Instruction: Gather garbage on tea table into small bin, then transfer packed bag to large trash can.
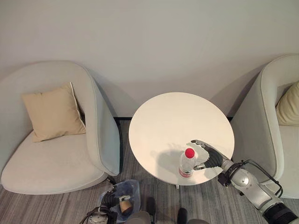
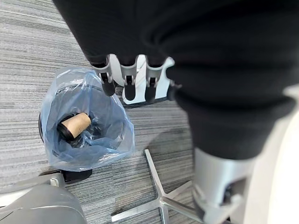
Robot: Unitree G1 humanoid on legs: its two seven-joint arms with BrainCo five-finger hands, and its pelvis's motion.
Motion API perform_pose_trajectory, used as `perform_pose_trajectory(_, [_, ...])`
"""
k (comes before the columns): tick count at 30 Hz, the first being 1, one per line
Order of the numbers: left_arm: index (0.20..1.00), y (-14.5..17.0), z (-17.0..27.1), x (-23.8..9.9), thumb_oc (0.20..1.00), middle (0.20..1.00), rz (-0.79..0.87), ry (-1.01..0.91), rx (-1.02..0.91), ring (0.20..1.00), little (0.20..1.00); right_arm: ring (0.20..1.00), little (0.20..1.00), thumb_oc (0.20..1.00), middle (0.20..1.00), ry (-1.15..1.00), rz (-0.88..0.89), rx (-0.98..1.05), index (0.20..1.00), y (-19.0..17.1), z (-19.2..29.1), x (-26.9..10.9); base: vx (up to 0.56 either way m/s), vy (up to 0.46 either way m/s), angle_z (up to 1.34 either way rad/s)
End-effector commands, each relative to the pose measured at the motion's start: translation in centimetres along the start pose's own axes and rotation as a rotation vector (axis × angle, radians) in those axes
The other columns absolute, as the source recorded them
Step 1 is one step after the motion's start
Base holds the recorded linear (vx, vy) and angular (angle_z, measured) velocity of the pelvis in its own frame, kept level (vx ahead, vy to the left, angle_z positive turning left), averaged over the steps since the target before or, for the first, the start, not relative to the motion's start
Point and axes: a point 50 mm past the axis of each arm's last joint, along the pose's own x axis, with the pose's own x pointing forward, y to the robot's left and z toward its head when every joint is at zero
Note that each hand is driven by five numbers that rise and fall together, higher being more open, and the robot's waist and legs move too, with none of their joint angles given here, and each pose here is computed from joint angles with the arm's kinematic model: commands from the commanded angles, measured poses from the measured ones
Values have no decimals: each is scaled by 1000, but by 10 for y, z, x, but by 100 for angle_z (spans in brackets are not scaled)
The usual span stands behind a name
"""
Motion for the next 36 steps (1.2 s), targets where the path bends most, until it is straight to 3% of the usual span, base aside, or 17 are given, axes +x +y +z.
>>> perform_pose_trajectory(1, [1000,-2,15,6,1000,1000,-28,-59,78,1000,1000,1000,1000,1000,1000,-102,25,-40,1000,7,20,9,-2,10,6])
perform_pose_trajectory(13, [1000,-9,14,5,1000,1000,-48,-60,97,1000,1000,1000,1000,1000,1000,-111,74,43,1000,35,30,24,3,11,8])
perform_pose_trajectory(14, [1000,-10,14,4,1000,1000,-50,-59,96,1000,1000,304,304,304,304,-106,60,68,304,37,29,25,-3,12,6])
perform_pose_trajectory(15, [1000,-10,12,4,1000,1000,-52,-55,95,1000,1000,200,200,200,200,-100,46,97,200,38,29,26,-12,17,9])
perform_pose_trajectory(20, [1000,-11,5,1,1000,1000,-42,-35,73,1000,1000,200,200,200,200,-115,-55,184,200,30,33,26,5,10,16])
perform_pose_trajectory(28, [1000,-7,3,0,1000,1000,-13,-27,46,1000,1000,200,200,200,200,-257,-276,195,200,-13,56,12,-23,-31,14])
perform_pose_trajectory(36, [1000,-16,15,2,1000,1000,-38,-74,46,1000,1000,200,200,200,200,-245,-371,169,200,-27,56,16,-179,37,39])
